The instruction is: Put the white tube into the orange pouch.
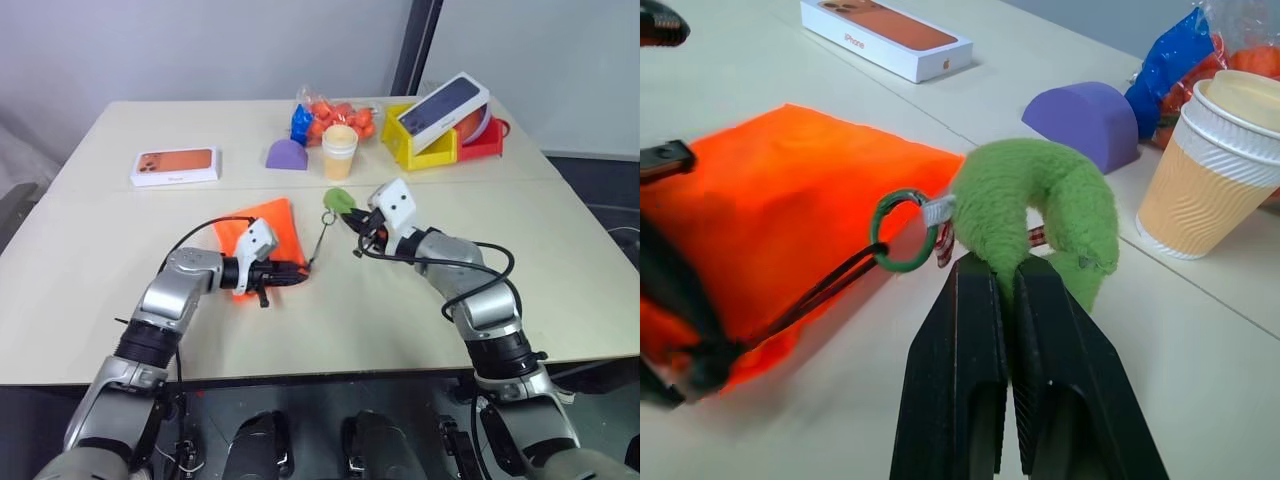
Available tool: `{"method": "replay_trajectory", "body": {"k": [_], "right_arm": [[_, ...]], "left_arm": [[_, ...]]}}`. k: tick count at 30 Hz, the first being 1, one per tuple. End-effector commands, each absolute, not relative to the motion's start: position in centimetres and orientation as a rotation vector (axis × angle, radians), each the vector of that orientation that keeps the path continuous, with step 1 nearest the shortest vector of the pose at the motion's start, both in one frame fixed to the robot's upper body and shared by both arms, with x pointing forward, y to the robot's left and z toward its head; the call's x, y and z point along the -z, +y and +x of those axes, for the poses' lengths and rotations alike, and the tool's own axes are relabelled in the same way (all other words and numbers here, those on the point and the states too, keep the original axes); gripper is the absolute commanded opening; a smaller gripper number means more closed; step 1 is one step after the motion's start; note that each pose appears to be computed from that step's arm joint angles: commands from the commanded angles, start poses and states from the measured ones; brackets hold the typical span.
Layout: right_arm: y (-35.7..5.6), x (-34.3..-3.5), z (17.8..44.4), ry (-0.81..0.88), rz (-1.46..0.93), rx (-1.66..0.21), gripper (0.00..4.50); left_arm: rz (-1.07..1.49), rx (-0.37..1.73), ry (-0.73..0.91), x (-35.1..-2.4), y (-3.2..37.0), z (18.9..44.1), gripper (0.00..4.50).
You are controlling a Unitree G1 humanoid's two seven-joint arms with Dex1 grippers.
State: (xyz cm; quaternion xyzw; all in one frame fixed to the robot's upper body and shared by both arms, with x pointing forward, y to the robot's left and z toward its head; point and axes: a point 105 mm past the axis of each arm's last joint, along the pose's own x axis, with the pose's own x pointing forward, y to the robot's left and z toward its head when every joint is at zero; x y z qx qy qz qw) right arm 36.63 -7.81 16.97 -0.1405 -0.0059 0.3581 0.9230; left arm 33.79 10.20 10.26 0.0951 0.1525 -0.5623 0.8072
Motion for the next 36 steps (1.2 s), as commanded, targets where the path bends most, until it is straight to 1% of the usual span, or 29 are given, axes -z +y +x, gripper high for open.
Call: {"method": "replay_trajectory", "body": {"k": [1,9,11,12,16,23,29,36], "right_arm": [[-7.3,-19.2,36.2,-0.097,-0.290,-0.743,0.00],[-7.3,-19.3,36.3,-0.099,-0.294,-0.744,0.00],[-7.3,-19.2,36.3,-0.099,-0.294,-0.744,0.00],[-7.3,-19.2,36.3,-0.098,-0.294,-0.745,0.00],[-7.2,-19.2,36.3,-0.098,-0.294,-0.747,0.00],[-7.2,-19.2,36.3,-0.099,-0.292,-0.748,0.00],[-7.2,-19.2,36.3,-0.098,-0.295,-0.745,0.00],[-7.2,-19.2,36.3,-0.099,-0.293,-0.745,0.00]], "left_arm": [[0.235,1.213,0.311,-10.7,10.1,33.8,0.06],[0.257,1.197,0.299,-10.9,10.6,34.2,0.06],[0.249,1.197,0.293,-11.1,10.7,34.2,0.60],[0.252,1.192,0.290,-11.1,10.7,34.3,0.96],[0.255,1.188,0.282,-11.2,10.5,34.3,2.87],[0.243,1.175,0.283,-10.9,9.9,34.5,2.87],[0.159,1.169,0.264,-11.6,8.9,34.6,2.87],[0.149,1.167,0.264,-11.7,8.8,34.7,2.87]]}}
